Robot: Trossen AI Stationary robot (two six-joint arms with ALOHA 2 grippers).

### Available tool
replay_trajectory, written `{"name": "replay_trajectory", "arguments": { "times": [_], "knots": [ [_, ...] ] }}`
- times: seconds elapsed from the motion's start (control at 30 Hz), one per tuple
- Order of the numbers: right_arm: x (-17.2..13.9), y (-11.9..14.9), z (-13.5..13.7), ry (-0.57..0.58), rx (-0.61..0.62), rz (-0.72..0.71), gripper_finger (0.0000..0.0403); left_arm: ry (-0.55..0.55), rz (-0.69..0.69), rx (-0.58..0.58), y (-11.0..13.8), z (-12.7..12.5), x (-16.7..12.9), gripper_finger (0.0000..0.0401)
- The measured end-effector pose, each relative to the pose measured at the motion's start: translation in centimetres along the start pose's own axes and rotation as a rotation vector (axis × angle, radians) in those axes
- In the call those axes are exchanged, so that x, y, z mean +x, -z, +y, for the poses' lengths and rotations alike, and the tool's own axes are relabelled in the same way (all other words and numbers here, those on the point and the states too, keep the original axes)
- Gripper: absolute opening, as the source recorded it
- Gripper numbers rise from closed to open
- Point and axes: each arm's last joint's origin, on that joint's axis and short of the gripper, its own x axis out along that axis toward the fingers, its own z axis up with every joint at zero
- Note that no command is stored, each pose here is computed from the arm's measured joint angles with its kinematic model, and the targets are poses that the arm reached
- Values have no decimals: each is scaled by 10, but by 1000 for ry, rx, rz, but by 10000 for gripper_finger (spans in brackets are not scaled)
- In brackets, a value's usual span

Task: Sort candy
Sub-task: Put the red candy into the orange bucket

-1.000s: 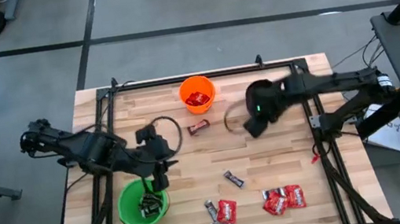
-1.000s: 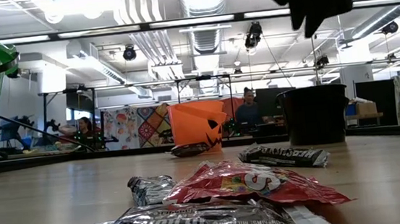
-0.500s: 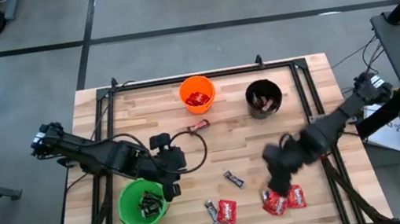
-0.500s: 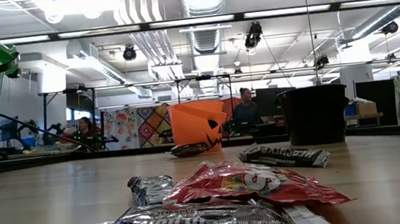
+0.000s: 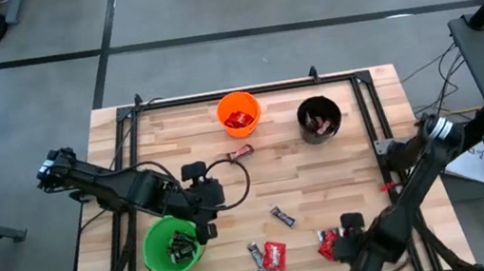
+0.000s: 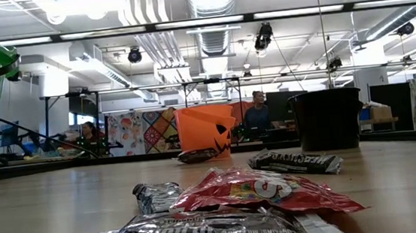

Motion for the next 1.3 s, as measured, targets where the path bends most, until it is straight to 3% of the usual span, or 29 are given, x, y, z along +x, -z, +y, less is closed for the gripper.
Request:
{"name": "replay_trajectory", "arguments": {
  "times": [0.3, 0.67, 0.77, 0.9, 1.3],
  "knots": [
    [45, -3, 0, 84, -16, 40, 99, 0, 0, 0, 0, 0, 0, 115],
    [69, 0, -15, 14, 21, 4, 91, -2, 0, 2, 0, 0, 0, 115],
    [71, 2, -20, -12, 36, 18, 69, -2, 0, 2, 0, 0, 0, 115],
    [63, 2, -25, -28, 46, 20, 18, -3, 1, 3, 0, 0, 0, 115],
    [-4, -21, -53, -145, 197, -159, 9, 74, 16, 40, 0, -2, 0, 115]
  ]
}}
